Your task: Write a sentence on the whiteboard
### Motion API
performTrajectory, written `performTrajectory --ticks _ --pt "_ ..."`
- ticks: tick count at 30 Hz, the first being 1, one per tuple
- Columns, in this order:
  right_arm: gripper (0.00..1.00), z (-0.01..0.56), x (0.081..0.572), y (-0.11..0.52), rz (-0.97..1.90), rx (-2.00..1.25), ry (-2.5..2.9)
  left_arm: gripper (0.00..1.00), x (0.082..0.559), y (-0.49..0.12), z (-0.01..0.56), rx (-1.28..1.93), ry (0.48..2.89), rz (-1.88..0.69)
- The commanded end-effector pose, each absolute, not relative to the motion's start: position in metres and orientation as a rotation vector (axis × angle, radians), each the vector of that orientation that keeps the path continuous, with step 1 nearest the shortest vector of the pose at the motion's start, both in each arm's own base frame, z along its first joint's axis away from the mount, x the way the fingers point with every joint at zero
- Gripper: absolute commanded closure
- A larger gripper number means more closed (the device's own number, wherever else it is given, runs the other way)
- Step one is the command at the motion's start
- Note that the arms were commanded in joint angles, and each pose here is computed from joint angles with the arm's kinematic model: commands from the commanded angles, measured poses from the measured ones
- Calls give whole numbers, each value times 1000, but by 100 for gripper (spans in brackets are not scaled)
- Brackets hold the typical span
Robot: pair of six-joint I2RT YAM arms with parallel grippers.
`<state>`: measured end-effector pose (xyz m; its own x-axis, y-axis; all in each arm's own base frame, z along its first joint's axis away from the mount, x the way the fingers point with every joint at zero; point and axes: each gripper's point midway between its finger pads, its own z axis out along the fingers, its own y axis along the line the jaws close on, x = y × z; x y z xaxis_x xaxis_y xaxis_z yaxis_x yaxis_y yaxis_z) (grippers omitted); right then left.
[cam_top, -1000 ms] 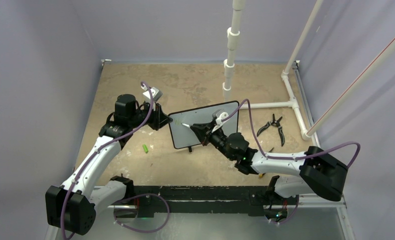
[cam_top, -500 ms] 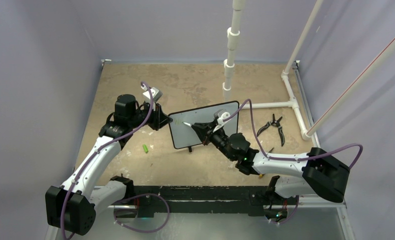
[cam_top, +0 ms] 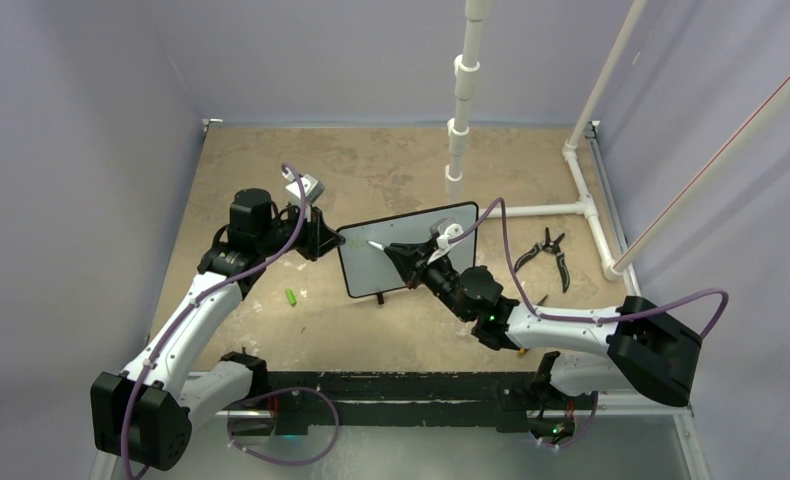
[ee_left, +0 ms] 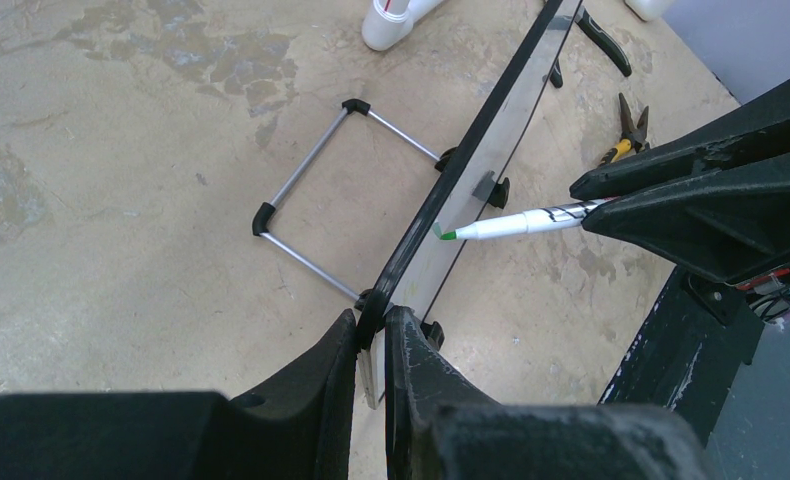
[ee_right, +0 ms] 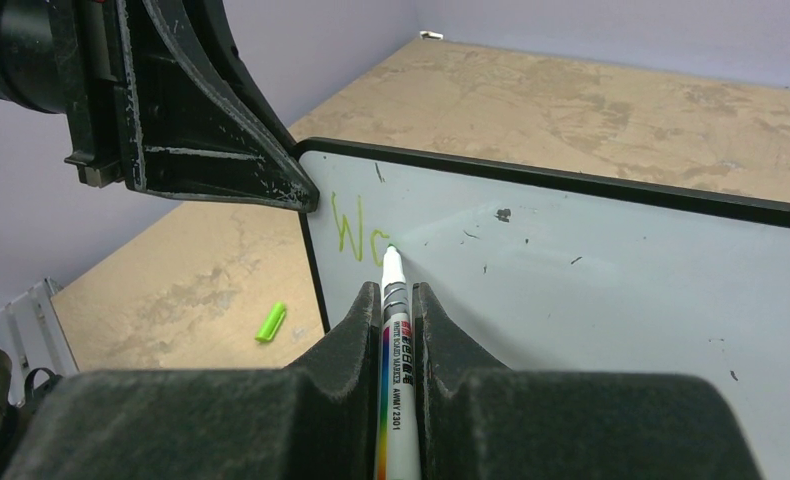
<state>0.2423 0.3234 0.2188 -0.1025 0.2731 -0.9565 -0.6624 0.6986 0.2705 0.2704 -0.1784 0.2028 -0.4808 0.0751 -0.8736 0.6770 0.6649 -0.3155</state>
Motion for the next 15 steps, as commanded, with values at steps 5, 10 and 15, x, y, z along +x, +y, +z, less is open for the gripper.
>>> performTrajectory --ticks 5,10,15 --pt "100 240 251 319 788 -292 1418 100 275 -174 211 599 1913 -778" --pt "100 233 250 319 785 -299 1440 100 275 -174 212 598 1911 -778" --pt "100 223 248 320 792 -309 1471 100 275 -174 212 599 1910 -778"
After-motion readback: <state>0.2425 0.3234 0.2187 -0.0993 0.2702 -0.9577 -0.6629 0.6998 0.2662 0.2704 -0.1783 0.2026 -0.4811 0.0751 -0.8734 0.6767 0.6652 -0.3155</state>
